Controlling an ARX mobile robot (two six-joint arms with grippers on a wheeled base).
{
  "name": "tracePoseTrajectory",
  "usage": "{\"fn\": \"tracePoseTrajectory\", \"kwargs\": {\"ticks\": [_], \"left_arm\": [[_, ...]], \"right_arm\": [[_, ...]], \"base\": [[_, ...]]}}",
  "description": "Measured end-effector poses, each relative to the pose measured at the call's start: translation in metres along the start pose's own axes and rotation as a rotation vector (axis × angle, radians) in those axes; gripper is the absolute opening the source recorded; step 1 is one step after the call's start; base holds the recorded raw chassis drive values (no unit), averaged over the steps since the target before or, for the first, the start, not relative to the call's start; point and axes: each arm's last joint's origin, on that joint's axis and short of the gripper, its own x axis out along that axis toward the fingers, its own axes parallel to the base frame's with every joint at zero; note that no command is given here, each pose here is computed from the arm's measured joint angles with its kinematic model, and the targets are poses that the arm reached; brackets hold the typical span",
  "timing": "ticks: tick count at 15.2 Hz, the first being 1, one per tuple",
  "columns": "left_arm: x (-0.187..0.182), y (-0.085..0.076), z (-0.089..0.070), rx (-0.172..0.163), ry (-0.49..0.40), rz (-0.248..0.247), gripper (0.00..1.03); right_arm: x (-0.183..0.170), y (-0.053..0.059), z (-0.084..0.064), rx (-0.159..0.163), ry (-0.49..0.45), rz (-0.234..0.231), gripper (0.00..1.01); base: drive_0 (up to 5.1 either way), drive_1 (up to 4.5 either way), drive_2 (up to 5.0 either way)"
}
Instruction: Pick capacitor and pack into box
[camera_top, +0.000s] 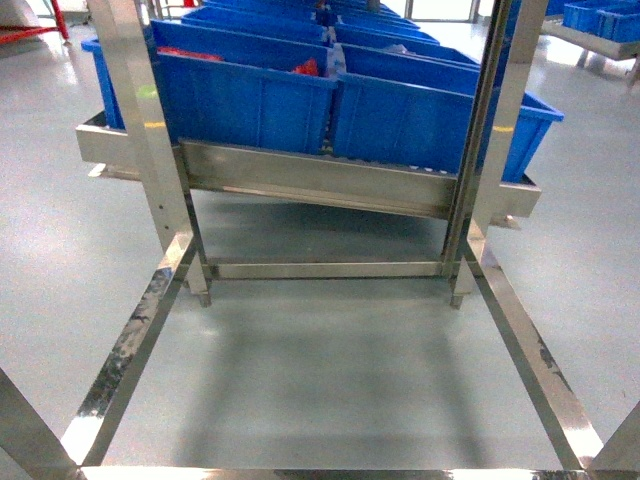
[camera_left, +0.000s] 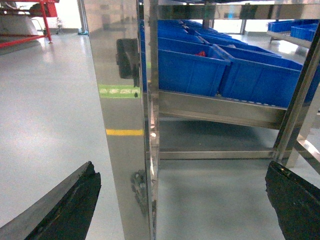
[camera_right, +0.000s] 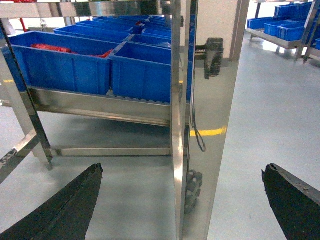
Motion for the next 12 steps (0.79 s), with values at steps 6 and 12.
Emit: {"fn": "tracePoseTrajectory", "kwargs": {"ticks": [6,12], "left_arm": [[0.0,-0.0001,-0.0001,0.0,0.002,-0.002,0.98],[0.0,0.0,-0.0002,0.001,0.001,0.0,0.98]], "right_arm": [[0.0,0.0,-0.0001,0.0,0.001,-0.001,0.98],[0.0,0.0,0.0,0.0,0.0,-0.001,0.98]], "base": [[0.0,0.0,0.0],[0.0,0.0,0.0]]}}
